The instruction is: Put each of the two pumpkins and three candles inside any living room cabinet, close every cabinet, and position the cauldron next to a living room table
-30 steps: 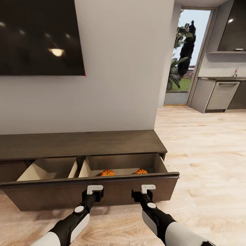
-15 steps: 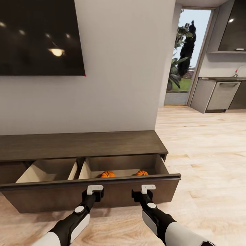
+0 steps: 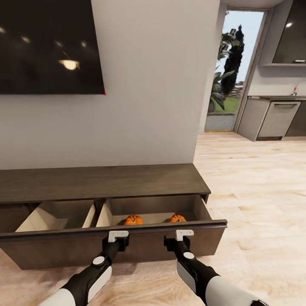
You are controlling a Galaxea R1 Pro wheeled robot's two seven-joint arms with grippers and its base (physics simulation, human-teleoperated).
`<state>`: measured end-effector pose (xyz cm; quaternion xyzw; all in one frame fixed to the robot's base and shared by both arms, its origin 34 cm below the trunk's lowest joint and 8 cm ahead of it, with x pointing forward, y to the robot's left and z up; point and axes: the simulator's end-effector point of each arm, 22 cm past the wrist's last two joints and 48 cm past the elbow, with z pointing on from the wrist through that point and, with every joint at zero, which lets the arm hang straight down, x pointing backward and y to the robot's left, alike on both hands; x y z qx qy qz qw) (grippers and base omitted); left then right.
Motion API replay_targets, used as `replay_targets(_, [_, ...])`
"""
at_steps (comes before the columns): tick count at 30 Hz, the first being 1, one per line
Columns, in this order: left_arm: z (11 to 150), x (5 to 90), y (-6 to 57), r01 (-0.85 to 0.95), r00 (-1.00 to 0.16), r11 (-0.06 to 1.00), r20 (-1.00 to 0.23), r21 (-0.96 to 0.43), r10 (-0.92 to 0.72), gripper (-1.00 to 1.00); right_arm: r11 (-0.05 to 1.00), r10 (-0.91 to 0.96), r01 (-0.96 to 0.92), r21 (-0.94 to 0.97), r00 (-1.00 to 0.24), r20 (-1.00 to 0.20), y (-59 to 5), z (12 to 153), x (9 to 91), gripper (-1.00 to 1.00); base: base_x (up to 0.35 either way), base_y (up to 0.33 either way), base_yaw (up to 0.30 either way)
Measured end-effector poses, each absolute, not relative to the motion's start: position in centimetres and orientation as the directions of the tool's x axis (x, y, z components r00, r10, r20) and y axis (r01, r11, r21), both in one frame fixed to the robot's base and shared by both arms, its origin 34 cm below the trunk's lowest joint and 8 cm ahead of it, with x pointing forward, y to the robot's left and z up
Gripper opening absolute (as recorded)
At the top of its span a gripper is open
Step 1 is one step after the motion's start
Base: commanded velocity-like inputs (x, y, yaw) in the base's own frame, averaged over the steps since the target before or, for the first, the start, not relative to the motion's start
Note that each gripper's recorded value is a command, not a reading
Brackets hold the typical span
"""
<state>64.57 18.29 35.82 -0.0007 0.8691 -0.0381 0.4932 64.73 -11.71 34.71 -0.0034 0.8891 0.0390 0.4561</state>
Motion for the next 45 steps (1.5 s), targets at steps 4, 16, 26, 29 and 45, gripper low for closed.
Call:
replay_targets(4, [35.82, 64.57, 18.32, 0.036, -0.513, 0.997, -0.857, -0.067, -0.039, 1.00, 0.997, 0.030, -0.042, 0.066, -0.584, -0.811, -11.69, 34.71, 64.73, 1.00, 0.095, 0.000, 0.000])
replay_targets(16, [35.83, 64.57, 18.35, 0.034, -0.513, 0.997, -0.857, -0.066, -0.039, 1.00, 0.997, 0.029, -0.042, 0.066, -0.584, -0.811, -11.72, 34.72, 64.73, 1.00, 0.097, 0.000, 0.000])
replay_targets(26, [35.84, 64.58, 18.35, 0.035, -0.513, 0.997, -0.858, -0.066, -0.039, 1.00, 0.997, 0.030, -0.041, 0.067, -0.584, -0.811, -11.70, 34.72, 64.73, 1.00, 0.214, 0.000, 0.000])
replay_targets(29, [35.84, 64.58, 18.38, 0.034, -0.513, 0.997, -0.858, -0.065, -0.038, 1.00, 0.997, 0.030, -0.041, 0.067, -0.584, -0.811, -11.72, 34.72, 64.73, 1.00, 0.227, 0.000, 0.000])
replay_targets(45, [35.86, 64.60, 18.36, 0.036, -0.512, 0.997, -0.858, -0.063, -0.036, 1.00, 0.997, 0.031, -0.041, 0.067, -0.584, -0.811, -11.73, 34.72, 64.73, 1.00, 0.220, 0.000, 0.000])
